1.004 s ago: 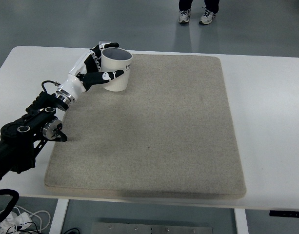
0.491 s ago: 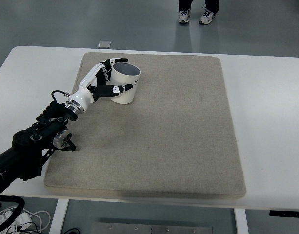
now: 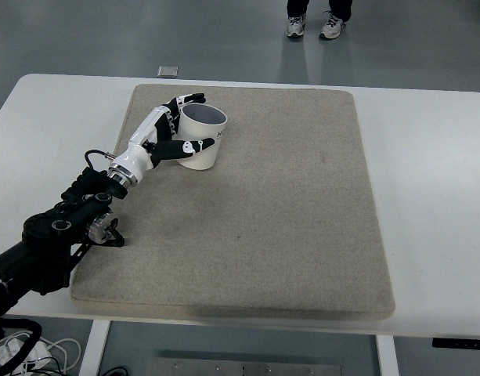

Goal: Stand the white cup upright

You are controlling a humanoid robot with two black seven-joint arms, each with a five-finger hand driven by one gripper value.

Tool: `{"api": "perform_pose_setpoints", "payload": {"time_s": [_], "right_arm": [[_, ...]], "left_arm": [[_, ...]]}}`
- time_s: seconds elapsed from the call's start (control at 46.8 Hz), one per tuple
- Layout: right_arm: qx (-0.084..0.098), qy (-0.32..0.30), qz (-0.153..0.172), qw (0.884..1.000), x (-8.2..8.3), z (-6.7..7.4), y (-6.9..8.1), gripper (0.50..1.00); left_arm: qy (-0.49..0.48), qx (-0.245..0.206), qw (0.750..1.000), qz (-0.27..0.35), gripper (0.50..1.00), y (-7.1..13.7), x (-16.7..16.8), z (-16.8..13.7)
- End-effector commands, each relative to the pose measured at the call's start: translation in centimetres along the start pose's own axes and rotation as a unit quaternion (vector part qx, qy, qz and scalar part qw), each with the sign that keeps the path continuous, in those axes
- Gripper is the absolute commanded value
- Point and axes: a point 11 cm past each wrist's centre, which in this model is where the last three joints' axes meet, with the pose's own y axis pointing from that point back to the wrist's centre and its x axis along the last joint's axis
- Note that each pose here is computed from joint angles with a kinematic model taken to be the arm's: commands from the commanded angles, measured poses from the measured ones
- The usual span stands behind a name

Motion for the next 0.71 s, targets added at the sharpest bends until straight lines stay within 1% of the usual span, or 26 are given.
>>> {"api": "perform_pose_setpoints", "payload": {"time_s": [0.0, 0.491, 0.684], "right_arm": [[0.0, 0.0, 0.0, 1.0, 0.0, 0.0, 0.0, 0.952], [0.0, 0.0, 0.0, 1.0, 0.0, 0.0, 0.0, 0.952], [0.0, 0.0, 0.0, 1.0, 0.0, 0.0, 0.0, 0.952]], "left_arm": [[0.003, -0.003, 1.0, 0.0, 0.992, -0.1, 0.0, 0.1], [0.01, -0.038, 0.999, -0.015, 0.992, -0.5, -0.3, 2.6], [0.015, -0.068, 0.998, -0.011, 0.992, -0.9, 0.3, 4.8]]}}
